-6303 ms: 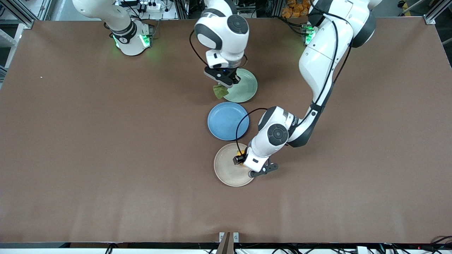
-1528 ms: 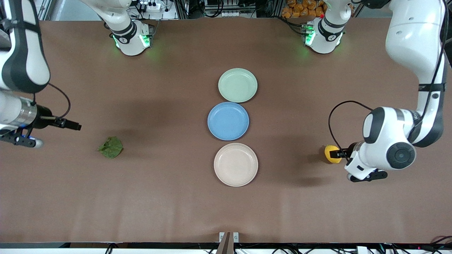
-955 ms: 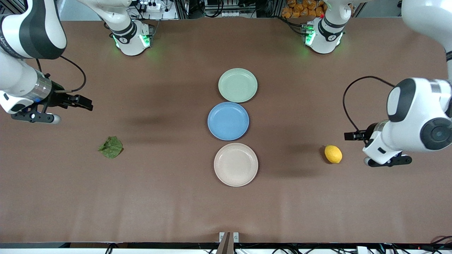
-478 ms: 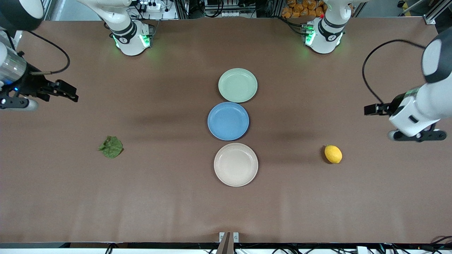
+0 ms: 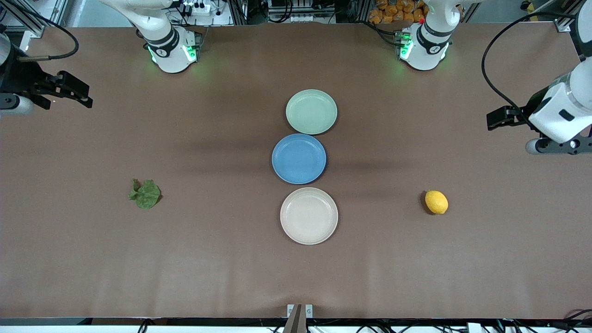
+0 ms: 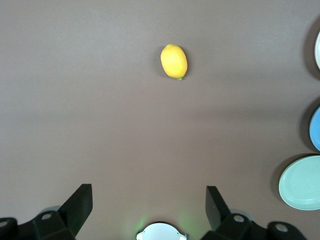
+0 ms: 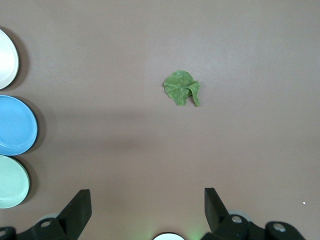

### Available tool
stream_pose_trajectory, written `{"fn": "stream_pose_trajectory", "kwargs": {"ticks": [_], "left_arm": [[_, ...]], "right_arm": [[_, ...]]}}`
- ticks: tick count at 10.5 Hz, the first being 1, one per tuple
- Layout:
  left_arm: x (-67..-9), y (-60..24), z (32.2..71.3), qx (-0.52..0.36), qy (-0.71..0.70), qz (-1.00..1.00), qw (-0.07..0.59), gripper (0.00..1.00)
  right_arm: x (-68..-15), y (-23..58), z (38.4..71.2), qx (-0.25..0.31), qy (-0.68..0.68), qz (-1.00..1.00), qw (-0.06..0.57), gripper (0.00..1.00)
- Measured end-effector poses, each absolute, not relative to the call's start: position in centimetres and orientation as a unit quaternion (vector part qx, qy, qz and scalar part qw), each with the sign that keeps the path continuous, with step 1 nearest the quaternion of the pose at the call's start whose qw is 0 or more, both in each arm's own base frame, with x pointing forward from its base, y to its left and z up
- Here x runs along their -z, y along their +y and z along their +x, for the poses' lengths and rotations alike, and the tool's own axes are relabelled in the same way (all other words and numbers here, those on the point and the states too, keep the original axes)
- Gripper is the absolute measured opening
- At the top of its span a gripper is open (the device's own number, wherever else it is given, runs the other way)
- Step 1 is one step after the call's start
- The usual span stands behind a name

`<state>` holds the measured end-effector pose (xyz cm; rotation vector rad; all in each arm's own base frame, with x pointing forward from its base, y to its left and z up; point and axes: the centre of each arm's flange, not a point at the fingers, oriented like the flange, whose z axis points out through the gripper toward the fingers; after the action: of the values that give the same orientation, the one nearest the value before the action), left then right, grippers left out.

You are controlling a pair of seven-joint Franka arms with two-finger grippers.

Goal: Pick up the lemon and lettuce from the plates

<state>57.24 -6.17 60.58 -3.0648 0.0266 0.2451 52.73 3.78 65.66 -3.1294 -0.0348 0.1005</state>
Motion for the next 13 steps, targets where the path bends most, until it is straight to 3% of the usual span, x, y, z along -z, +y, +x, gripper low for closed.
{"fn": "stream_pose_trajectory", "kwargs": {"ticks": [13], "left_arm": [[-58.3,-9.2,57.1,-0.038,0.034,-0.999,0.020,1.00]], "right_arm": [[-65.2,2.5,53.5,-0.024,0.001,-1.000,0.018,1.00]]}}
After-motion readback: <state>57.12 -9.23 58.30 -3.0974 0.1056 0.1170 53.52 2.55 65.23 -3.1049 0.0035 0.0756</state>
